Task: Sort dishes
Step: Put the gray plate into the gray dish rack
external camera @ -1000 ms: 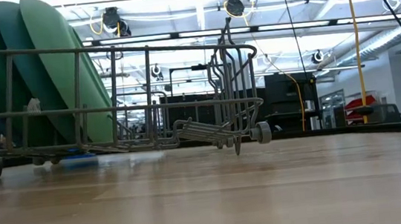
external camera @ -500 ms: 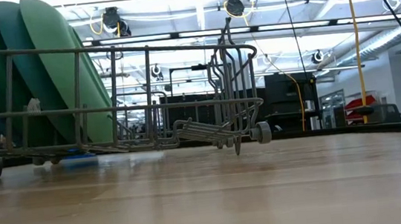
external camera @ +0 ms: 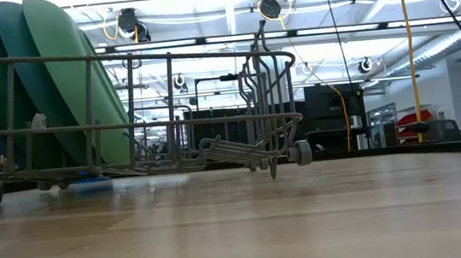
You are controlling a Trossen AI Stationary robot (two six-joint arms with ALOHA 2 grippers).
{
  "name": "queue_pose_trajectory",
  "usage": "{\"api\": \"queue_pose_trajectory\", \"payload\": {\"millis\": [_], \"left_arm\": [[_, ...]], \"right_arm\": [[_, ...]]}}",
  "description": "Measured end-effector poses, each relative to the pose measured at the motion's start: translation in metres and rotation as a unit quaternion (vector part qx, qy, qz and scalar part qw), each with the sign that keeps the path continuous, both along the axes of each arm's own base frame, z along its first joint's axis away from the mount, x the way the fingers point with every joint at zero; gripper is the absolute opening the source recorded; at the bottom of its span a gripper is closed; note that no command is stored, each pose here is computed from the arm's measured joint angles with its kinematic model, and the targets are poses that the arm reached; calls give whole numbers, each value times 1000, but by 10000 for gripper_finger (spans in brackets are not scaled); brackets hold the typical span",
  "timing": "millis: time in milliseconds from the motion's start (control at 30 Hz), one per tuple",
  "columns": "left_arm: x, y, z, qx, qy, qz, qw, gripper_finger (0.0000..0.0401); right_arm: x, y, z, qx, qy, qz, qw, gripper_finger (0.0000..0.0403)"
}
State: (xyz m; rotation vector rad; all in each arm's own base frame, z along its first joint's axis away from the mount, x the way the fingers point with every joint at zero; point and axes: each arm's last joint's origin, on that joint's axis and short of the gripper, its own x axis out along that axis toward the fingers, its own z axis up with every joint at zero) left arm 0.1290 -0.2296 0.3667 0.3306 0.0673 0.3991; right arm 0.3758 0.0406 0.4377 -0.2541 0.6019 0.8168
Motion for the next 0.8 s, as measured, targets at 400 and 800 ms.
{"api": "queue_pose_trajectory", "payload": {"millis": [400,800], "left_arm": [[-4,10,9,28,12,0,1000,231],[-2,12,6,76,33,4,997,231]], "right_arm": [[12,16,19,52,-98,17,994,2],[11,41,38,86,-186,69,976,2]]}}
